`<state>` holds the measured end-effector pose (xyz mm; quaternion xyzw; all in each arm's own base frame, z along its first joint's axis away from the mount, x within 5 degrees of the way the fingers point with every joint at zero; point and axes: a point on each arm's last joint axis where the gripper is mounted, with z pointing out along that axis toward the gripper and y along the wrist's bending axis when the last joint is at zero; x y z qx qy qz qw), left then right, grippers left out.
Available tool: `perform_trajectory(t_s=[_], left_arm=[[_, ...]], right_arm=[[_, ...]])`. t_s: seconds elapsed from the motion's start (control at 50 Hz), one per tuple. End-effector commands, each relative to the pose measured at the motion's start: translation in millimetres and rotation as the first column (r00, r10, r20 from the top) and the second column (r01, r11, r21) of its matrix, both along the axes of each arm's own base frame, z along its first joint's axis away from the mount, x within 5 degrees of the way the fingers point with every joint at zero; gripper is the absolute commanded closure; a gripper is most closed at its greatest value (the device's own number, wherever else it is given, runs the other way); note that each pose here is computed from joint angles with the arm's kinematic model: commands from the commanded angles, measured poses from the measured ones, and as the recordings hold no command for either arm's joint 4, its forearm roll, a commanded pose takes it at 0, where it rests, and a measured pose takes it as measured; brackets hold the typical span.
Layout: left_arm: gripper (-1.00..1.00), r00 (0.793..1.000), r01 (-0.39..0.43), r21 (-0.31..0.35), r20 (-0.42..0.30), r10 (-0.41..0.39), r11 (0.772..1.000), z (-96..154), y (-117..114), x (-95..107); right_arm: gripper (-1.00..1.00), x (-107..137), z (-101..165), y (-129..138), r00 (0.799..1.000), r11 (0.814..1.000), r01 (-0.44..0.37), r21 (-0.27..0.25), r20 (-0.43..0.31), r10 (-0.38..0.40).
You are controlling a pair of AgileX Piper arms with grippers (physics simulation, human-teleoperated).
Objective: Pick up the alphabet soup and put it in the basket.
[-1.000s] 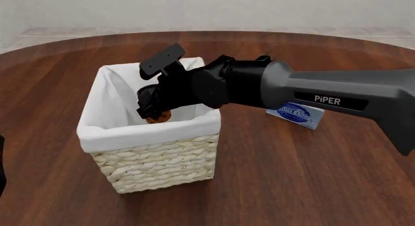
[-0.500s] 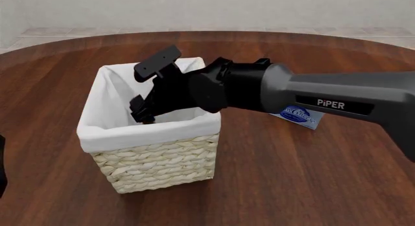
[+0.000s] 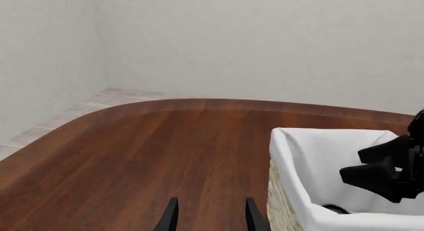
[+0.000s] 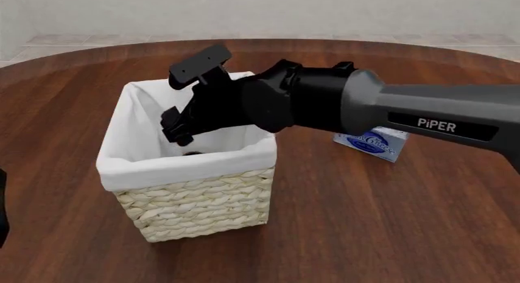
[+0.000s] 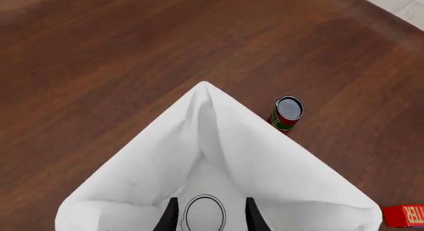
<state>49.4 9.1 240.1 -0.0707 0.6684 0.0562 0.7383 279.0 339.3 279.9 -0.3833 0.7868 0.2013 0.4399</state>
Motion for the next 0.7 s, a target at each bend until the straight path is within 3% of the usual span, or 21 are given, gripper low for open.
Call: perform_trajectory(t_s=[0.02,0.34,0.56,0.7], left_arm=[[-1.00,1.000,0.003,0.000,-0.001,-0.003,1.000,0,0,0],[-1.00,1.000,0.012,0.003,-0.003,-0.012,1.000,-1,-1,0],[-1.00,1.000,0.011,0.007,0.000,-0.011,1.000,2,-1,0],[-1.00,1.000,0.020,0.008,0.005,-0.020,1.000,4,-1,-1]], right_arm=[[-1.00,-5,17,-6,1.000,0.999,0.007,0.036,0.013,-0.008],[-1.00,-24,45,-20,0.999,0.996,-0.004,0.089,0.045,0.000],[-1.00,-49,67,-36,0.996,0.991,-0.037,0.126,0.083,0.027],[-1.00,-72,82,-51,0.995,0.982,-0.054,0.179,0.095,0.037]])
